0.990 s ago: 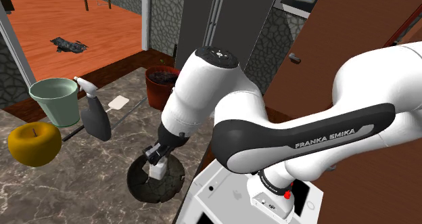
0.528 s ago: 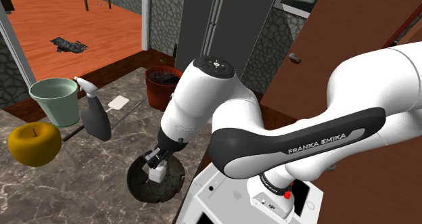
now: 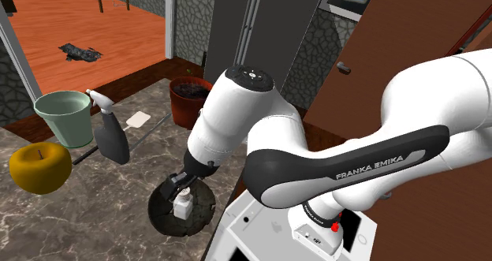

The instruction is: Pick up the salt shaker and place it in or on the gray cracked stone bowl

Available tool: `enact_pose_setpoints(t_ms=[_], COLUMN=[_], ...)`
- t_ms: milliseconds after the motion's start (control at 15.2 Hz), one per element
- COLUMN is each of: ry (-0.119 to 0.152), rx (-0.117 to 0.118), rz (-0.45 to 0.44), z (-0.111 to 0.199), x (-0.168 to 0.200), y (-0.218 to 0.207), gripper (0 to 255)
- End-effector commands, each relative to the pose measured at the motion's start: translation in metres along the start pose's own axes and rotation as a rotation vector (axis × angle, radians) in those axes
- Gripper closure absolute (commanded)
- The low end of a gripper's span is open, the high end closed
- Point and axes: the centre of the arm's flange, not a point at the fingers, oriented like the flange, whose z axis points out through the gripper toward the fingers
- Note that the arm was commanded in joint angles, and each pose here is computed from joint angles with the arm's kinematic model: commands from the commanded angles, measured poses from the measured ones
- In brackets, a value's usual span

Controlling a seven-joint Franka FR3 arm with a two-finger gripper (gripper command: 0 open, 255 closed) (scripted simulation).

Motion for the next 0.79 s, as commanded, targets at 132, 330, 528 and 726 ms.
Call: enact_pose_setpoints(t_ms=[132,330,528,726], ry=[0.0,0.0,0.0,0.0], rx=[0.0,0.0,0.0,0.0], rz=[0.0,0.0,0.0,0.0], z=[-0.026,-0.05,-0.05,-0.05], x=[0.0,0.0,0.0,0.0], y=[0.0,0.0,0.0,0.0], gripper=[0,0,0,0])
